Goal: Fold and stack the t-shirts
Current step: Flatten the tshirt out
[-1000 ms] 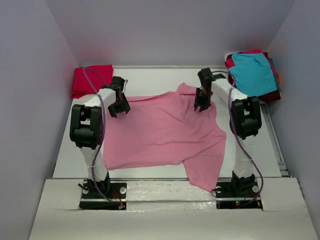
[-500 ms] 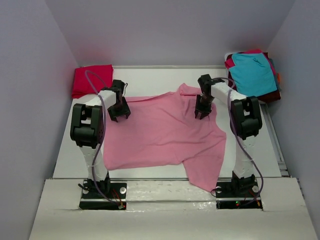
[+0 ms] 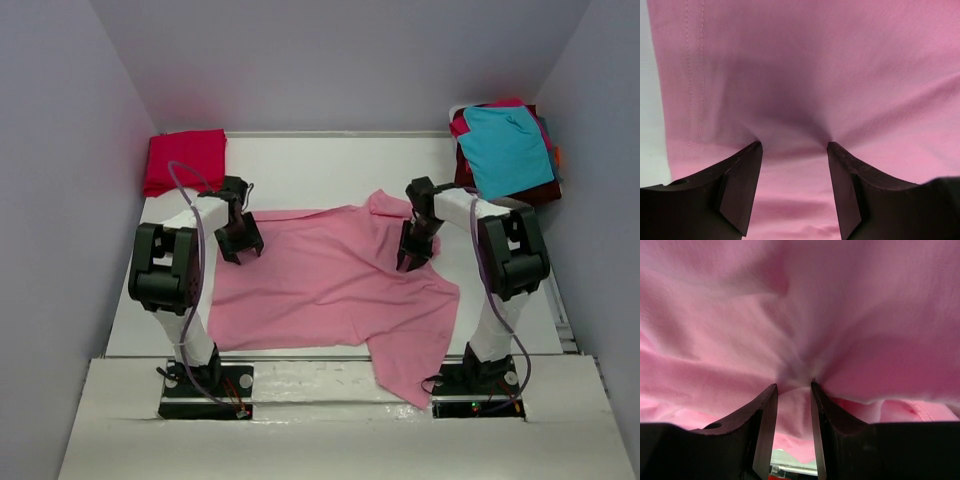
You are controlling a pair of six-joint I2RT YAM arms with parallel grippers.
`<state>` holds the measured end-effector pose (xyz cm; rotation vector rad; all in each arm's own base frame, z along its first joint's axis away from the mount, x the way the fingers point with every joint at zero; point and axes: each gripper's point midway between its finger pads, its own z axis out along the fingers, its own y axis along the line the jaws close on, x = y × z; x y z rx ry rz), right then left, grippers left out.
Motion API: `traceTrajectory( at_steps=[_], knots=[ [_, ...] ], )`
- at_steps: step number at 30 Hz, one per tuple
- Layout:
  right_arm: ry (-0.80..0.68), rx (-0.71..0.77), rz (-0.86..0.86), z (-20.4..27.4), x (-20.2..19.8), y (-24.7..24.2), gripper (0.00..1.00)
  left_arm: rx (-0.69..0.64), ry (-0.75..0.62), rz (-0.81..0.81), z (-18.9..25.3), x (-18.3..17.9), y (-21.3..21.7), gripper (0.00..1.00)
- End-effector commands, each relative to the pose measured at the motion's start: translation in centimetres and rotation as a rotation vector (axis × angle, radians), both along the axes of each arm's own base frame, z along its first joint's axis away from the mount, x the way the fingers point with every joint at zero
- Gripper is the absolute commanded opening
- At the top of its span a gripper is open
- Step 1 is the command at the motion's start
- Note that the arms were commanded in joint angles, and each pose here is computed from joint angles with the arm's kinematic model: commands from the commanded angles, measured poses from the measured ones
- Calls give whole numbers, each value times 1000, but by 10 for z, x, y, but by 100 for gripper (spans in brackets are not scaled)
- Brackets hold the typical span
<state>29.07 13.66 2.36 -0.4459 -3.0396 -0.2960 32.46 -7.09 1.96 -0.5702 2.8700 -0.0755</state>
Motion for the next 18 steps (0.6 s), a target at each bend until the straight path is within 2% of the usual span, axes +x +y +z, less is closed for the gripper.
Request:
traceTrajectory(
  at_steps=[1, 4, 7, 11, 13, 18],
  knots=[
    [-8, 28, -12, 24, -23, 2, 39, -53, 60, -9, 11, -35, -11, 67],
    [4, 23, -15, 25, -35, -2, 39, -64, 66, -9, 13, -45, -11, 67],
    [-30, 21, -23, 31, -30, -2, 39, -57, 54, -7, 17, -44, -10, 67],
    [-149, 16, -44, 50, 5, 1, 39, -19, 8, -2, 30, -23, -5, 67],
    [-212, -4, -55, 61, 28, 1, 40, -5, -42, -6, 47, 2, -6, 67],
    [-257, -48, -58, 66, 68, 2, 40, 21, -90, -8, 61, 32, -5, 67]
  ],
)
